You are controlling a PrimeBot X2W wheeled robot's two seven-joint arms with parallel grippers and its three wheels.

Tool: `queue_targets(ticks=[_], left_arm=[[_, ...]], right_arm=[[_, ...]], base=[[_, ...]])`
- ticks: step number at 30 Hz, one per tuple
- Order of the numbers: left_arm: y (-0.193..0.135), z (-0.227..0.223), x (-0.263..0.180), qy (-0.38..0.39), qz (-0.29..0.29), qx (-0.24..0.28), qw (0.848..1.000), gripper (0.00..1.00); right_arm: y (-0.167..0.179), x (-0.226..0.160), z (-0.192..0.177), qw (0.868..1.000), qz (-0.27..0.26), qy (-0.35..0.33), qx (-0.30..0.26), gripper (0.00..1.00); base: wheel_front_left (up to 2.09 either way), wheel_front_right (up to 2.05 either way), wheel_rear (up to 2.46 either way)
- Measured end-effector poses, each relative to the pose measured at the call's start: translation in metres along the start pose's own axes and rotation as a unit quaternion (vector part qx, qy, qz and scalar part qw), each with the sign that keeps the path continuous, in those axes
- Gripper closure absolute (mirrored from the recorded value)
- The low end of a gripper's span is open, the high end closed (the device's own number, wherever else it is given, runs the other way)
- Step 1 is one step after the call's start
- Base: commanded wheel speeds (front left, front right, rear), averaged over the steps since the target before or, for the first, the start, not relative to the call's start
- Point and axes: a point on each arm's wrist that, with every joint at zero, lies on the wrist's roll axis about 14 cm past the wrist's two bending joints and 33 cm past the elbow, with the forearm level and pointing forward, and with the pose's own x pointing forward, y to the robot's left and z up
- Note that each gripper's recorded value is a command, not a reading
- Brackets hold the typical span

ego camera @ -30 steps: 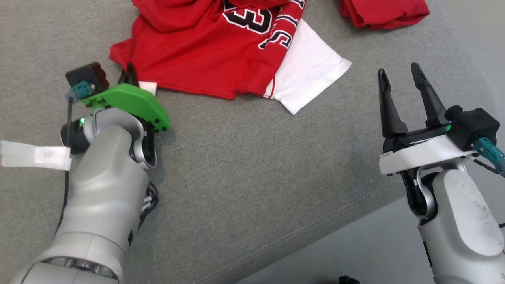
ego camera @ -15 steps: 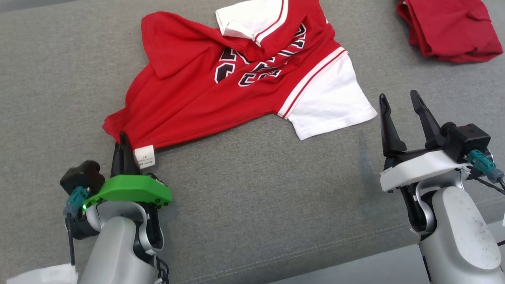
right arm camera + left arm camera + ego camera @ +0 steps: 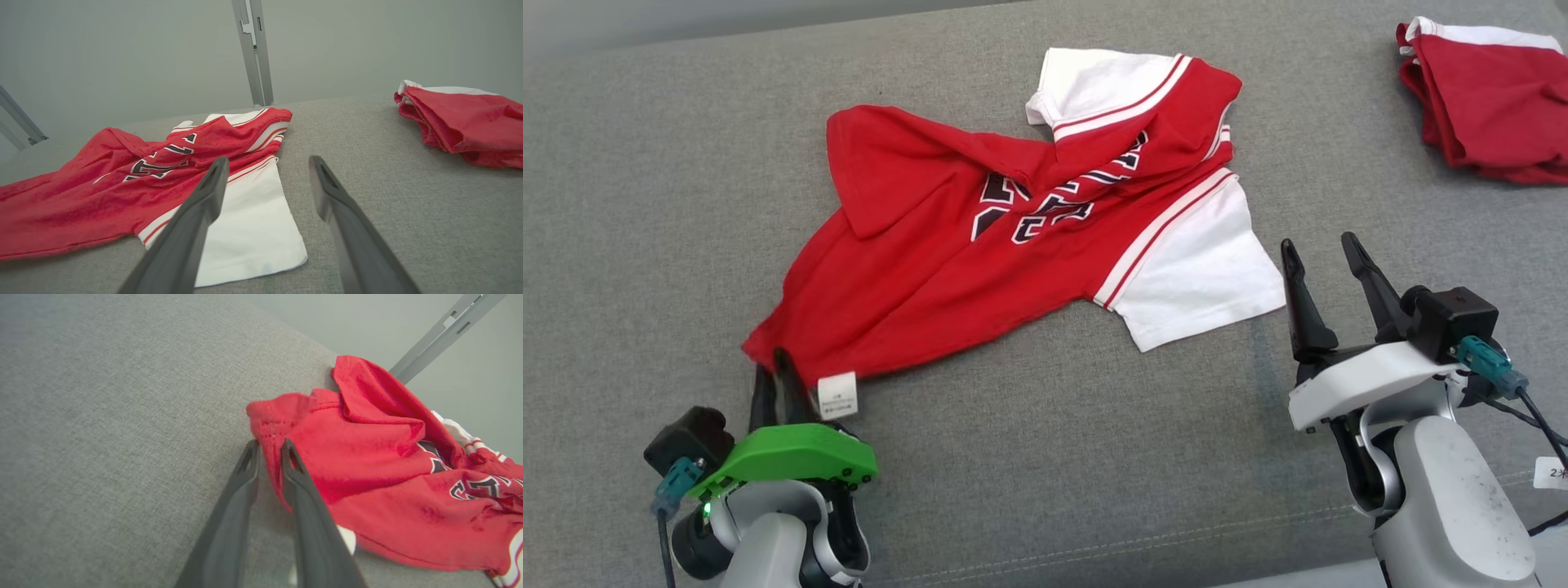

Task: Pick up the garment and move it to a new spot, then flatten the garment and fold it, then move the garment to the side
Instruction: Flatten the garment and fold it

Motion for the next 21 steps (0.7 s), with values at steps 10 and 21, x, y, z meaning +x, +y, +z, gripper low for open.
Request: queue_targets(ticks=[10, 21], left_arm=[[0.019, 0.01, -0.007, -0.015, 0.023, 0.003, 1.0, 0.0], [-0.002, 0.068, -0.031, -0.125, -0.057, 0.097, 0.986, 0.0]], right_arm=[[0.003, -0.003, 0.004, 1.0, 0.001, -0.009, 0.007, 0.0], [0.001, -0.012, 0.035, 0.998, -0.005, -0.062, -0.006, 0.0]], base=[[0.0, 0.0, 0.0], [0.0, 0.0, 0.0]])
